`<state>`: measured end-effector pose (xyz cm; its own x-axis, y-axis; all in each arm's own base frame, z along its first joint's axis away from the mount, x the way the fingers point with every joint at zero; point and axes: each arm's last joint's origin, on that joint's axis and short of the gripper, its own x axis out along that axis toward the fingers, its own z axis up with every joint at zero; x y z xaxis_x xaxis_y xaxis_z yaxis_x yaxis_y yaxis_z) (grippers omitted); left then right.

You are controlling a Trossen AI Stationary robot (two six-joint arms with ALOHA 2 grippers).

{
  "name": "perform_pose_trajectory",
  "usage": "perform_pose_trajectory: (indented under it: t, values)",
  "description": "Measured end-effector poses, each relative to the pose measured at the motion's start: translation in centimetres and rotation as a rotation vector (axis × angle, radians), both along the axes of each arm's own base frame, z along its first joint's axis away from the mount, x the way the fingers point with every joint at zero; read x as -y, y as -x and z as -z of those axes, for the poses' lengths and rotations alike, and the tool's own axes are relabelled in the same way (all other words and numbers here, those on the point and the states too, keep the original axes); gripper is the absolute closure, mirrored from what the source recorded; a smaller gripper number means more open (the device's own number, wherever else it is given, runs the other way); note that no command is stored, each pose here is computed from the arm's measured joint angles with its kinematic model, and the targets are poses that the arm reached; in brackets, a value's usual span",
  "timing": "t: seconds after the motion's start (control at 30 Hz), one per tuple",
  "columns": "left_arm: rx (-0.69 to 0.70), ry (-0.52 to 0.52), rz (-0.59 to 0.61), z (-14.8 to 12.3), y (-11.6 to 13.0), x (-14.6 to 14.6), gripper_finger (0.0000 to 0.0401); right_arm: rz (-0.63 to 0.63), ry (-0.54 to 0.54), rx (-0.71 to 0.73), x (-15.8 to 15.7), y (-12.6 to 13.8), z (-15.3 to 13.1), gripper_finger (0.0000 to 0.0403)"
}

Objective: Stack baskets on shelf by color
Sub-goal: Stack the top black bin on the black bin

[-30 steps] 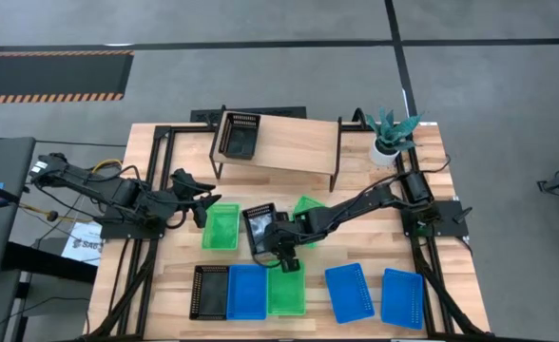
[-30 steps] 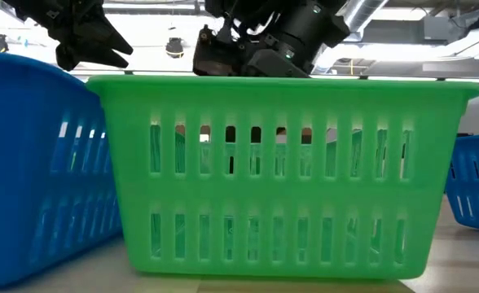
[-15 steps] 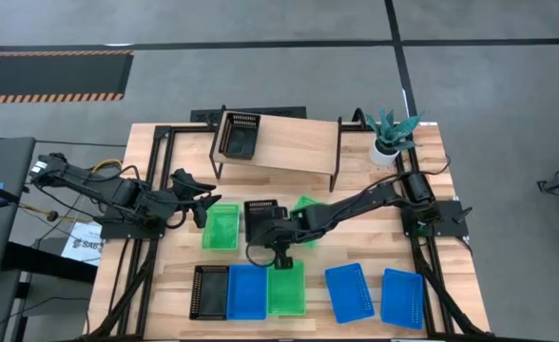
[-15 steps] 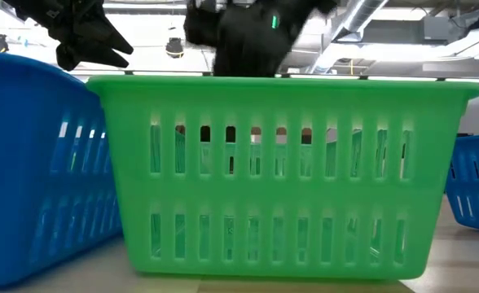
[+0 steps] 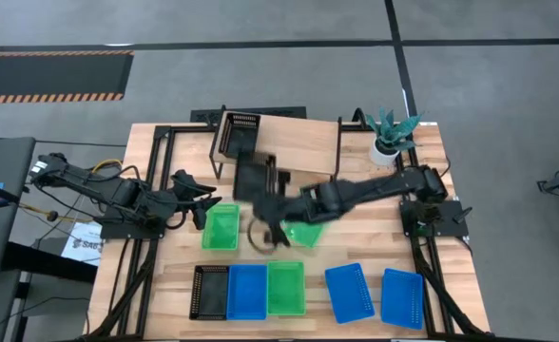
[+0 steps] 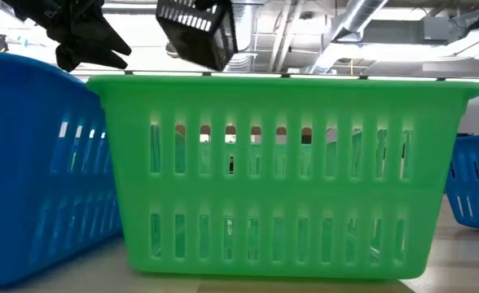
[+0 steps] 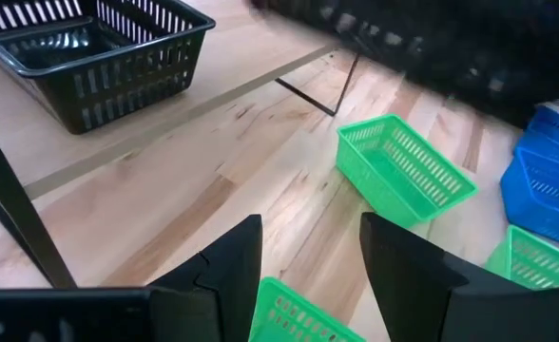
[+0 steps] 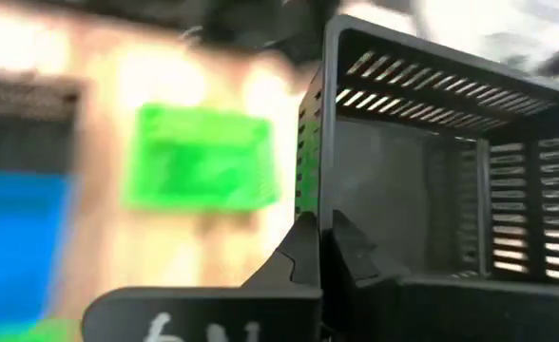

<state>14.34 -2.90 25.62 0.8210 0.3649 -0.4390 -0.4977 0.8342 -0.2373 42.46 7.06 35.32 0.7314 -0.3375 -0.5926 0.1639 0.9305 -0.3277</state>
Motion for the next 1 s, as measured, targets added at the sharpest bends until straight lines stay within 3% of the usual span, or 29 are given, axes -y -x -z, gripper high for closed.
perform_pose_trajectory:
  t: [0.27,0.4,1.0]
  values:
    - [-0.018,-0.017,0.006,0.1,0.1,0.0,0.0234,0.152,0.018,0.093,9.5,-2.5,0.1,0.0393]
    - [-0.028,-0.021,0.007,0.2,0.1,0.0,0.0234,0.142,-0.002,0.124,12.6,-2.7,0.1,0.0394]
    - [-0.043,-0.057,0.024,0.2,0.1,0.0,0.0234,0.116,0.017,0.134,15.4,-3.1,0.6,0.0391]
